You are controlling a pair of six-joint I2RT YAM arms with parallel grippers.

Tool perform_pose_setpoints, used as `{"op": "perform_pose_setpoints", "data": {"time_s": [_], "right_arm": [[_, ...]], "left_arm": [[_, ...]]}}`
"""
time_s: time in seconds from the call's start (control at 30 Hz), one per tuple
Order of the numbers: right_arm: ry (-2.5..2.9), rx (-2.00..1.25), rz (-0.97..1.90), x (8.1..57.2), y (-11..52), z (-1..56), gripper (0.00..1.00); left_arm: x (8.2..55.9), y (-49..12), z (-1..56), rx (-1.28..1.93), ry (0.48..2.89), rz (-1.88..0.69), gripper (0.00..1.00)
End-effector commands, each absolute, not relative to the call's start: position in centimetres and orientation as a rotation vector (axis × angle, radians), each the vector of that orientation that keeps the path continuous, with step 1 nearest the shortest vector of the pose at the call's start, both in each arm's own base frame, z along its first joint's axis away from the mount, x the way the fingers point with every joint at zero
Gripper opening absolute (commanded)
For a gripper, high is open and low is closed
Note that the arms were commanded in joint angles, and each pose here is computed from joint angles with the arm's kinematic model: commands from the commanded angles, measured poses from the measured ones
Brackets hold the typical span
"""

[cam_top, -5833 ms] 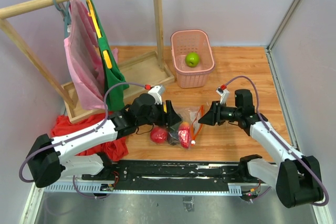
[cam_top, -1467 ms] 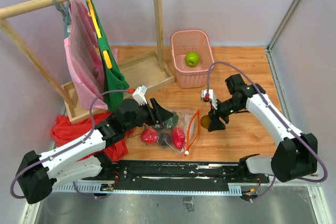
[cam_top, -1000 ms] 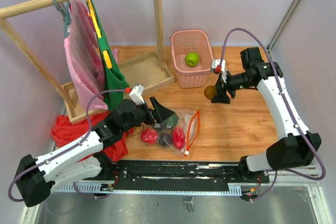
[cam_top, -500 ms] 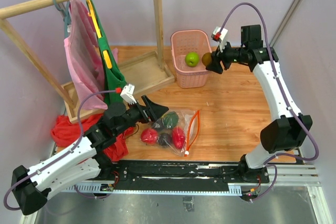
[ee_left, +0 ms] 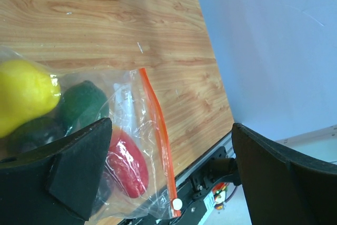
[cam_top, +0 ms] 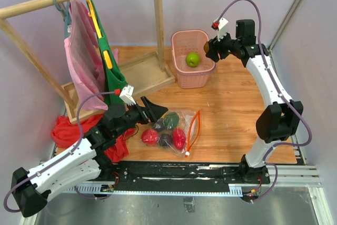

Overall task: Open the zip-top bag and remove the fake food
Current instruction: Place the fake fruit in the bin.

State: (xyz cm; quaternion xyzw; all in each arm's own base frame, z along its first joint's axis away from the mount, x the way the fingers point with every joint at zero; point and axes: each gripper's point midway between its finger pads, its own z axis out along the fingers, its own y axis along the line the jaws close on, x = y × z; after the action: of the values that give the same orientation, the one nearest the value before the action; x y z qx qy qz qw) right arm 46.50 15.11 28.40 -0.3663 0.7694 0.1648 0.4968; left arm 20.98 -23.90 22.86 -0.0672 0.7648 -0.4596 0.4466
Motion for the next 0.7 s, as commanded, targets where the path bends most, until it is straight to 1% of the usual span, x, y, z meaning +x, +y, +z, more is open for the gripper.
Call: {"op": "perform_pose_setpoints", "data": {"time_s": [0.0, 0.17, 0.2, 0.27, 0.33, 0.37, 0.47, 0.5, 0.67], "right_arm": [[1.839, -0.825, 0.326, 48.6, 15.5, 29.3, 0.35], [1.859, -0.824, 0.307, 49.7, 15.8, 28.0, 0.40], [1.863, -0.826, 0.303, 49.9, 16.0, 27.8, 0.41], [1.869, -0.827, 0.299, 50.3, 16.2, 27.4, 0.48], [1.875, -0.836, 0.298, 50.5, 16.4, 27.0, 0.58], [1.878, -0.840, 0.299, 50.6, 16.5, 26.8, 0.64], [1.875, -0.862, 0.306, 50.7, 16.8, 26.7, 0.89], [1.869, -0.867, 0.307, 50.8, 16.9, 26.9, 0.99], [1.819, -0.889, 0.323, 50.6, 17.3, 28.8, 0.98]], "left_arm": [[21.4, -23.6, 22.6, -0.191, 1.887, -1.131, 0.99], [21.5, -23.5, 22.5, -0.191, 1.885, -1.122, 0.99], [21.5, -23.5, 22.5, -0.189, 1.883, -1.120, 0.99], [21.6, -23.5, 22.5, -0.185, 1.884, -1.119, 0.99], [21.6, -23.6, 22.4, -0.177, 1.885, -1.118, 0.97], [21.6, -23.7, 22.4, -0.171, 1.887, -1.119, 0.97], [21.6, -23.9, 22.4, -0.154, 1.893, -1.118, 0.96], [21.6, -24.0, 22.2, -0.148, 1.898, -1.115, 0.96], [21.8, -24.3, 22.0, -0.122, 1.915, -1.101, 0.93]]}}
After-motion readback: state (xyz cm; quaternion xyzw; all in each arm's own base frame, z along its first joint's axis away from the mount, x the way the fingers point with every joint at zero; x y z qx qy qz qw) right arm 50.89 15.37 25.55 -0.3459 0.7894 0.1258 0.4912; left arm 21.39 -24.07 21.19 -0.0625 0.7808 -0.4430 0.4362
